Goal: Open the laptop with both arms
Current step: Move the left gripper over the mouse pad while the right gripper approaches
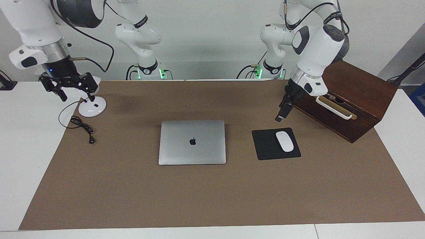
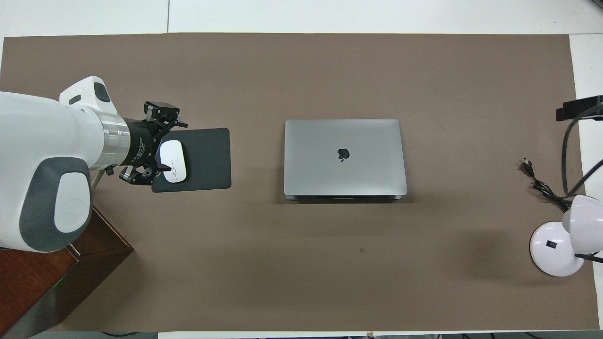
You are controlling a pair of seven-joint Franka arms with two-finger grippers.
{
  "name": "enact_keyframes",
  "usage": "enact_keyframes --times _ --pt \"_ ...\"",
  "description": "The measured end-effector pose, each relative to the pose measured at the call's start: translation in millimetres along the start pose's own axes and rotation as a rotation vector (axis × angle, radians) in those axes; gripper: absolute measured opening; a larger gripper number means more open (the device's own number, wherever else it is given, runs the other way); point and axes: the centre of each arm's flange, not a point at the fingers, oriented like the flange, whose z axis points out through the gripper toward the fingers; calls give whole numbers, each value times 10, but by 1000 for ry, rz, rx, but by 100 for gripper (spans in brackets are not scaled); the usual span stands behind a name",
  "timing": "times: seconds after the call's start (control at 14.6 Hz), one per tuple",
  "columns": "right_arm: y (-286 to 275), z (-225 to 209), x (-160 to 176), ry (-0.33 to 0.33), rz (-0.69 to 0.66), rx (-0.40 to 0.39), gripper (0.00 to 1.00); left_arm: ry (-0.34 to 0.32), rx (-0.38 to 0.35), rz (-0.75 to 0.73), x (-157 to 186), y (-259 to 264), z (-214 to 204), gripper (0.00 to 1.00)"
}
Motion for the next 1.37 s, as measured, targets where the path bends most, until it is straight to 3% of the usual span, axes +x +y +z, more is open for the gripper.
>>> enact_keyframes --times 0.34,0.55,0.75,0.82,1.16,1.37 --pt "-170 614 373 67 13 68 100 -66 6 -66 -408 39 103 100" --pt "-354 866 501 92 31 120 100 -113 -17 -226 -543 40 173 100" --pt "-441 1051 584 110 94 191 100 -126 -17 -359 -515 -6 229 68" --pt "-478 1100 603 111 127 209 100 -151 -16 -391 -518 -20 237 54" --pt "-827 1356 616 115 338 351 100 -320 -37 -588 -407 -218 378 1" --pt "-1059 1554 535 111 462 406 100 -396 -84 -749 -274 -411 620 1"
